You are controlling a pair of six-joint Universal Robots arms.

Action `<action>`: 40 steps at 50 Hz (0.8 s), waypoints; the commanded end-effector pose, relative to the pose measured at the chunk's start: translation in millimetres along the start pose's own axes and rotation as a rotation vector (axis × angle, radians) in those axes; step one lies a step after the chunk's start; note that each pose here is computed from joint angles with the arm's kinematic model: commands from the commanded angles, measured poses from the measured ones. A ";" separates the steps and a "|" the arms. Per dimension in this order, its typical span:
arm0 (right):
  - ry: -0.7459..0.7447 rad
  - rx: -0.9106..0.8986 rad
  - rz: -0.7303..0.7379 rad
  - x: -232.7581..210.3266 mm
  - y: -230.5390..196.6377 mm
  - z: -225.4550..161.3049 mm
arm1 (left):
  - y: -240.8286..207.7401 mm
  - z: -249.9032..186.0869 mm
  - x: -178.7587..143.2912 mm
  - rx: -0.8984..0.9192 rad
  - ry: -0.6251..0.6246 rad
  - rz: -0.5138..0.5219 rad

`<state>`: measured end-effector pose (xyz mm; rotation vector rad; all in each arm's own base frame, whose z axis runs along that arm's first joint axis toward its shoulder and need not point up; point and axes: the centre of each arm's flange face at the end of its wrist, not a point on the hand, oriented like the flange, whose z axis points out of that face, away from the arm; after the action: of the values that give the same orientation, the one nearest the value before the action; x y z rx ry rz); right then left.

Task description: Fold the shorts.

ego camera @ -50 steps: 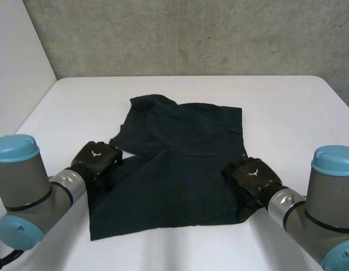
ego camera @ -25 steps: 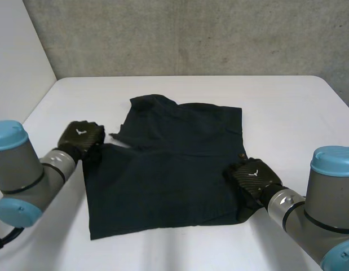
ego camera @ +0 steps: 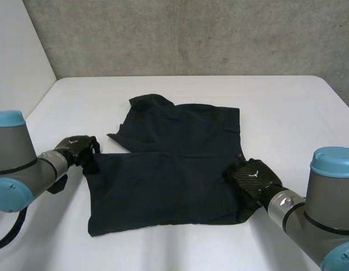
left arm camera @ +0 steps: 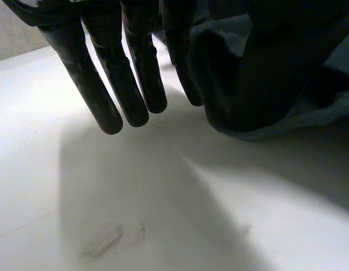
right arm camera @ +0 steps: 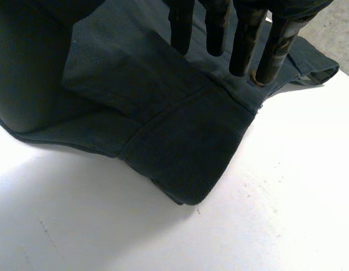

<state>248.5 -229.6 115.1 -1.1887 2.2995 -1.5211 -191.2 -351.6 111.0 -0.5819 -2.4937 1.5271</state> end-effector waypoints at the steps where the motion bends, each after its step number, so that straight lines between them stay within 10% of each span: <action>1: 0.002 0.002 -0.001 0.4 -0.9 -0.4 | -17.3 -17.4 3.3 0.053 0.010 0.017; 27: -0.002 0.000 -0.002 -0.6 0.0 0.1 | -14.7 -19.1 30.4 0.144 0.132 0.073; 40: -0.002 -0.001 -0.002 -0.7 0.1 0.0 | -30.4 -0.7 -10.3 0.177 -0.093 0.053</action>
<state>249.0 -229.3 114.8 -1.1924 2.2979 -1.5205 -204.2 -354.9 144.5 -0.6511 -2.2959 1.7684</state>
